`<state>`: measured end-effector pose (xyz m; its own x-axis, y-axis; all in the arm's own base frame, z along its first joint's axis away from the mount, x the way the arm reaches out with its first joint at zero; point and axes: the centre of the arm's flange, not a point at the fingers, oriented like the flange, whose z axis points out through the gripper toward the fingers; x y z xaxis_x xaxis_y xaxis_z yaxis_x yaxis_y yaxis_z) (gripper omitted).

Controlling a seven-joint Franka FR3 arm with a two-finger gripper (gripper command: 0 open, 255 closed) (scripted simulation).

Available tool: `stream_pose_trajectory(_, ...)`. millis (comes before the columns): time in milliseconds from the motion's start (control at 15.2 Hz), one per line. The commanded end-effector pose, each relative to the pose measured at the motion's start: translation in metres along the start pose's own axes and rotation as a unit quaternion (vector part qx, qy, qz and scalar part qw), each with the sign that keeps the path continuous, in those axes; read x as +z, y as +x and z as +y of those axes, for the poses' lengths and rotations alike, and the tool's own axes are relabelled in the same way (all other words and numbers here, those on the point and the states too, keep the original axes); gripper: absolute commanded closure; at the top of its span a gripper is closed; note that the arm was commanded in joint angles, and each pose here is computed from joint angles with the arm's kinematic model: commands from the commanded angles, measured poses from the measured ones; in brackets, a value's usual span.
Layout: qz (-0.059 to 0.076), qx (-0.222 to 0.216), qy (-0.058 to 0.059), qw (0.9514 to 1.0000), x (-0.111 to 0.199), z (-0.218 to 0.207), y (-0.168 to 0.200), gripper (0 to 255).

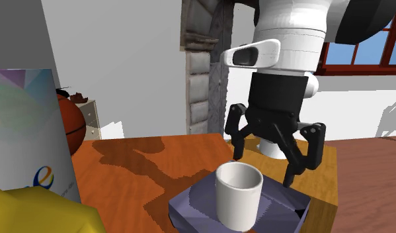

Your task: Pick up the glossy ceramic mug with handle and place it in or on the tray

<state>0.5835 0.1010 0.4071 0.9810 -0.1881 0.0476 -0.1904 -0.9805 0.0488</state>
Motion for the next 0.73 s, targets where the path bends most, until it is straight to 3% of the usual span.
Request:
stream_pose_trajectory(0,0.000,0.000,0.000,1.0000,-0.020,0.000,-0.001,0)
stream_pose_trajectory(132,0.000,0.000,0.000,1.0000,-0.044,0.000,-0.001,0)
stream_pose_trajectory(660,0.000,0.000,0.000,1.0000,-0.044,0.000,-0.001,0)
